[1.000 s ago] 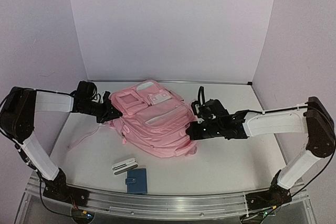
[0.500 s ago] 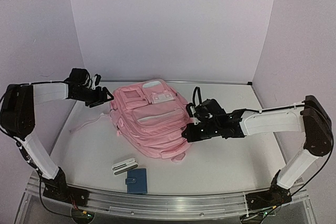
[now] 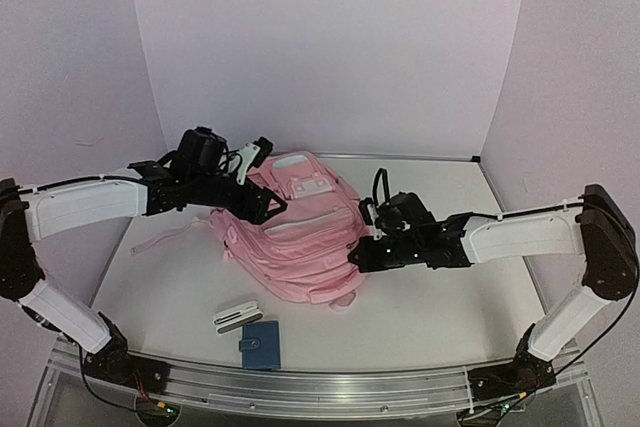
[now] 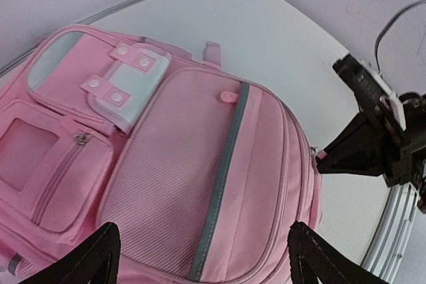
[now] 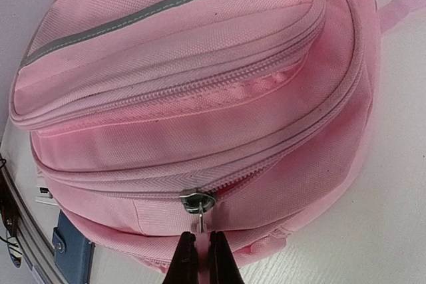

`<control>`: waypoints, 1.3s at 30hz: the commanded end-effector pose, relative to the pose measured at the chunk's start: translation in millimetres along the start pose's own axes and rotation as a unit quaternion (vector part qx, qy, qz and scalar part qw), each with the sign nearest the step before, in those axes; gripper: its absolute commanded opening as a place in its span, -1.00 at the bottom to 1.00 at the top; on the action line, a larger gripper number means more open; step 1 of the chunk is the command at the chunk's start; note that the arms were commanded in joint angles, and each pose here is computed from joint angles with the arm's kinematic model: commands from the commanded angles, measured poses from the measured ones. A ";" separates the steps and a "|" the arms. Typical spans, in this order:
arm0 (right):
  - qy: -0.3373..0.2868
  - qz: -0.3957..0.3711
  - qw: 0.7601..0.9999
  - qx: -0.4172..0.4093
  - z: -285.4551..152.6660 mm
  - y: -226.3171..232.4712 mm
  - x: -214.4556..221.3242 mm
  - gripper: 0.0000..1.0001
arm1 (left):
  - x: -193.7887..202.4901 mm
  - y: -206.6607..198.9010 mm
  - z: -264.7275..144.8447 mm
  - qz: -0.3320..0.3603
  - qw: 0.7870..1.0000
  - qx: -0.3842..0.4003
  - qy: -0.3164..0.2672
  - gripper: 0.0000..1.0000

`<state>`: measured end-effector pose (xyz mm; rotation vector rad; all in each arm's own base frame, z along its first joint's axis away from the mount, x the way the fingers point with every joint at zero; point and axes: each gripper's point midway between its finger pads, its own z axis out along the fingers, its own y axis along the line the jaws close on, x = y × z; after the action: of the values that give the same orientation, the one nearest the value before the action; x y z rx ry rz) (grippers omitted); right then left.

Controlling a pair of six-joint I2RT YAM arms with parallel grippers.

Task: Pack the student bag
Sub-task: Zip the student bag at the center of the board.

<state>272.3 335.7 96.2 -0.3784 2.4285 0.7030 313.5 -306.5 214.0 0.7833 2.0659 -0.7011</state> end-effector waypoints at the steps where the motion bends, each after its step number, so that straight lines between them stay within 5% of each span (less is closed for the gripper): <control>1: -0.024 0.008 1.000 -0.005 -16.4 4.8 -9.9 -1.00 | -3.4 -43.0 41.4 0.088 0.995 0.039 0.014 0.74; 6: -0.028 0.008 1.000 -0.004 -18.5 4.1 -10.4 -1.00 | -0.2 -76.9 80.0 0.141 0.988 0.063 0.030 0.74; 14: -0.038 0.014 0.999 -0.011 -21.6 4.5 -11.2 -1.00 | 9.0 -72.4 125.5 0.198 0.978 0.019 0.061 0.62; 23: -0.047 0.017 0.999 -0.010 -27.1 2.2 -12.1 -1.00 | 26.5 -74.7 142.6 0.254 0.964 -0.020 0.079 -0.21; 28: -0.063 0.029 0.997 0.016 -31.4 -8.8 -15.0 -1.00 | 36.8 -76.2 138.1 0.265 0.960 -0.033 0.085 -0.97; 39: -0.060 0.059 0.991 0.100 -34.3 -60.4 -20.5 -1.00 | 38.3 -91.0 86.7 0.267 0.962 -0.022 0.055 -1.00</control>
<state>278.3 297.1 98.0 -0.2155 2.4271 0.6286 279.0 -439.8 130.5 1.3426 1.8371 -0.3404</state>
